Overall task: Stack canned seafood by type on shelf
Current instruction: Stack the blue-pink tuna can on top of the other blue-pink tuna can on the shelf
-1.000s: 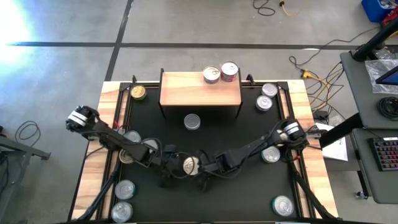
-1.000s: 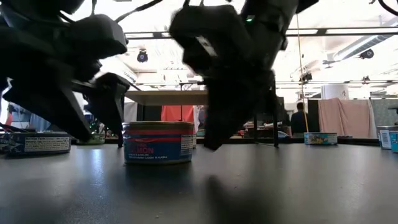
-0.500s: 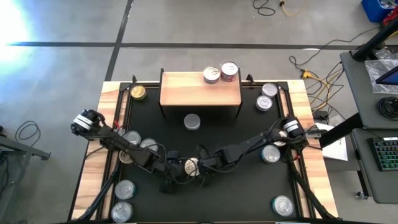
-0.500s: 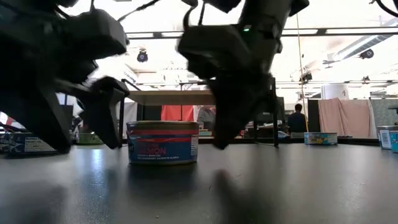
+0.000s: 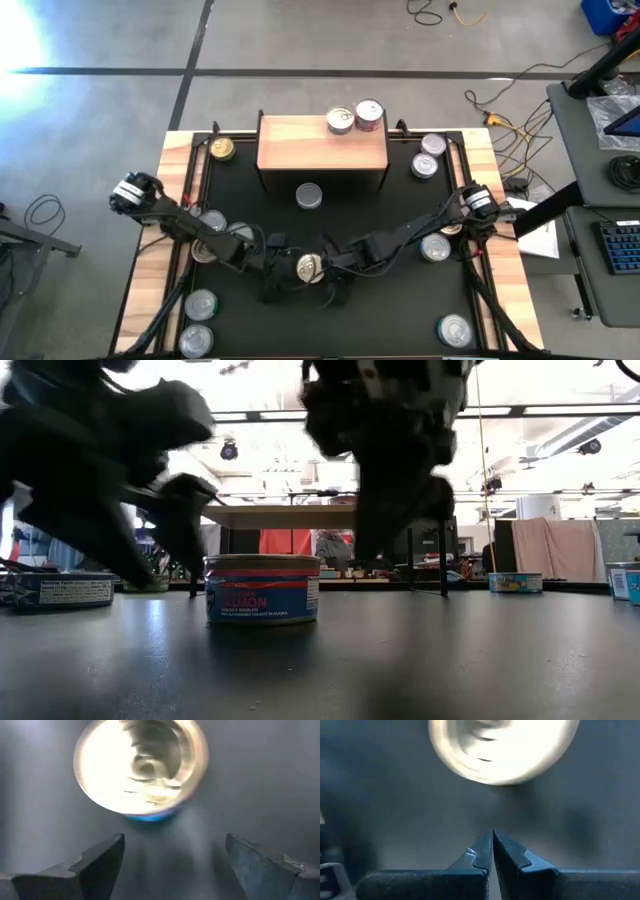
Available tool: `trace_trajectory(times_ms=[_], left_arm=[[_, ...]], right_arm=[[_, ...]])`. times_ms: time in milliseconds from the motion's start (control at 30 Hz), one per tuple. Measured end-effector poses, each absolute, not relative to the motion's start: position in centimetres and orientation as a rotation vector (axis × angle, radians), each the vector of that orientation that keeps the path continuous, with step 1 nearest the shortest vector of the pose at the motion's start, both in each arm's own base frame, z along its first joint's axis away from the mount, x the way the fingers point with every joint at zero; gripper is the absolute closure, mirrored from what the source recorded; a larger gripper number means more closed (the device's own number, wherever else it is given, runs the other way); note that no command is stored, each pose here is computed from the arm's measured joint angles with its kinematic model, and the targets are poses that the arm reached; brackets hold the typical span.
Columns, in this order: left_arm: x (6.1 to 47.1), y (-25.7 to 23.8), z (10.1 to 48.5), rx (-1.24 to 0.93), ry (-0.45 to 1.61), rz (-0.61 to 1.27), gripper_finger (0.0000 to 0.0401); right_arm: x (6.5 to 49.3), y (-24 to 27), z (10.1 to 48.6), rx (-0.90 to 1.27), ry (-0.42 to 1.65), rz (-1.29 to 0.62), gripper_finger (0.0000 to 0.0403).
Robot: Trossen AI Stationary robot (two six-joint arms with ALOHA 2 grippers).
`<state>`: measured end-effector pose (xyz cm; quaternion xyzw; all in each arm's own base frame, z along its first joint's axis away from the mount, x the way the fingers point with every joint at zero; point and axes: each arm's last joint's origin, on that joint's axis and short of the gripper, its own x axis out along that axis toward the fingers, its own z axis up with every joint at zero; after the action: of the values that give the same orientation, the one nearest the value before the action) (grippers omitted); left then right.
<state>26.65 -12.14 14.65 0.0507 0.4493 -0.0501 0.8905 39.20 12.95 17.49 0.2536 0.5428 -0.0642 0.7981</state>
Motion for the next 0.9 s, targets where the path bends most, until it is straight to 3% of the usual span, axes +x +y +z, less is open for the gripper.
trace_trajectory(times_ms=[233, 467, 900], left_arm=[[28.1, -10.3, 13.1, 0.113, 0.965, -0.116, 0.007], [28.2, -10.8, 12.8, 0.073, 0.972, -0.202, 0.007], [29.1, -12.4, 15.8, 0.065, 0.963, -0.233, 0.007]], right_arm=[[40.6, 13.5, 15.6, 0.592, 1.124, -0.049, 0.0394], [40.6, 12.7, 15.3, 0.497, 1.037, -0.274, 0.0394], [38.9, 11.9, 15.3, 0.425, 1.175, -0.381, 0.0394]])
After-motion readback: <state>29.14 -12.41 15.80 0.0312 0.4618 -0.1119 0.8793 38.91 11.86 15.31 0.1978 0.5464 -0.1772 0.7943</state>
